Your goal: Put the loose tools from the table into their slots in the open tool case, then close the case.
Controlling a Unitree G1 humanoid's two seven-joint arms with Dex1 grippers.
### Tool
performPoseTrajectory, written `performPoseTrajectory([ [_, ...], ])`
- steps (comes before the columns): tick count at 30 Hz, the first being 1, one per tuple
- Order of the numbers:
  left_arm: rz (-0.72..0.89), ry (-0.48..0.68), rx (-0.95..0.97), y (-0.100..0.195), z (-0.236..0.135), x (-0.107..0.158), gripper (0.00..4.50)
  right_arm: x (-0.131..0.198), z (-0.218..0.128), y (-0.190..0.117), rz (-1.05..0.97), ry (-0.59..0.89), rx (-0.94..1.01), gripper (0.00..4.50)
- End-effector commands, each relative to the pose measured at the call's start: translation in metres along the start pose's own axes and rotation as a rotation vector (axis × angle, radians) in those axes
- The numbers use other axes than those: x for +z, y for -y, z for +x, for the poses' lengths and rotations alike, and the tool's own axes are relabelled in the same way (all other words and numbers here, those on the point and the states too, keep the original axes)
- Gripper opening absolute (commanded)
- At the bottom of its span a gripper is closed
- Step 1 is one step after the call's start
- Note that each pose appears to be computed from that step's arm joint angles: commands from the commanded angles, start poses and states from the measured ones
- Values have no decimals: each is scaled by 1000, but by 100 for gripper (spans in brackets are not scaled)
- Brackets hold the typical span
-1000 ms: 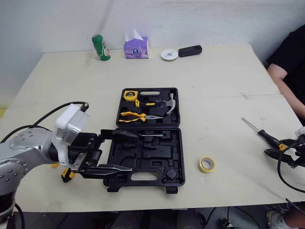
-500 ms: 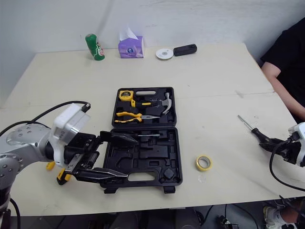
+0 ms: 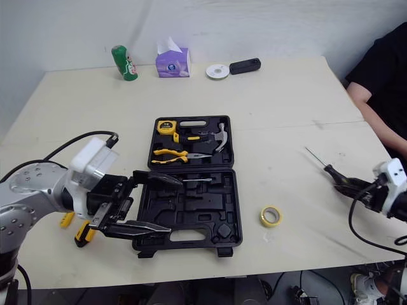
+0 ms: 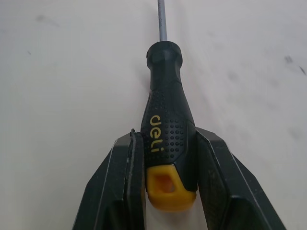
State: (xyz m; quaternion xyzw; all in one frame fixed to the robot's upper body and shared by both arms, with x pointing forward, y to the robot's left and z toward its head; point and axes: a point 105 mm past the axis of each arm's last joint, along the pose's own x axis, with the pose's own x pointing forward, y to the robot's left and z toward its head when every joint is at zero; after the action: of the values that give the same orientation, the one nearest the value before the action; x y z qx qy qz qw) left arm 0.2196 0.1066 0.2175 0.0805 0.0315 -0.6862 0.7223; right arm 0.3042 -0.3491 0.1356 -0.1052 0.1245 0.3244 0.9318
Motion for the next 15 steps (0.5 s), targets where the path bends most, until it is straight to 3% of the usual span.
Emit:
performPoseTrajectory([
  [1,102,15,51,-7,-6,-2,450,48,11,-28,-123,87,108,101],
  [7,71,32,36,0,-18,-13,450,86,39,-83,-196,120,308,101],
  [11,64,62,146,-14,-33,-16,450,108,63,-114,-222,30,391,101],
  [15,81,27,266,-25,-56,-25,450,128,73,-162,-206,67,598,101],
])
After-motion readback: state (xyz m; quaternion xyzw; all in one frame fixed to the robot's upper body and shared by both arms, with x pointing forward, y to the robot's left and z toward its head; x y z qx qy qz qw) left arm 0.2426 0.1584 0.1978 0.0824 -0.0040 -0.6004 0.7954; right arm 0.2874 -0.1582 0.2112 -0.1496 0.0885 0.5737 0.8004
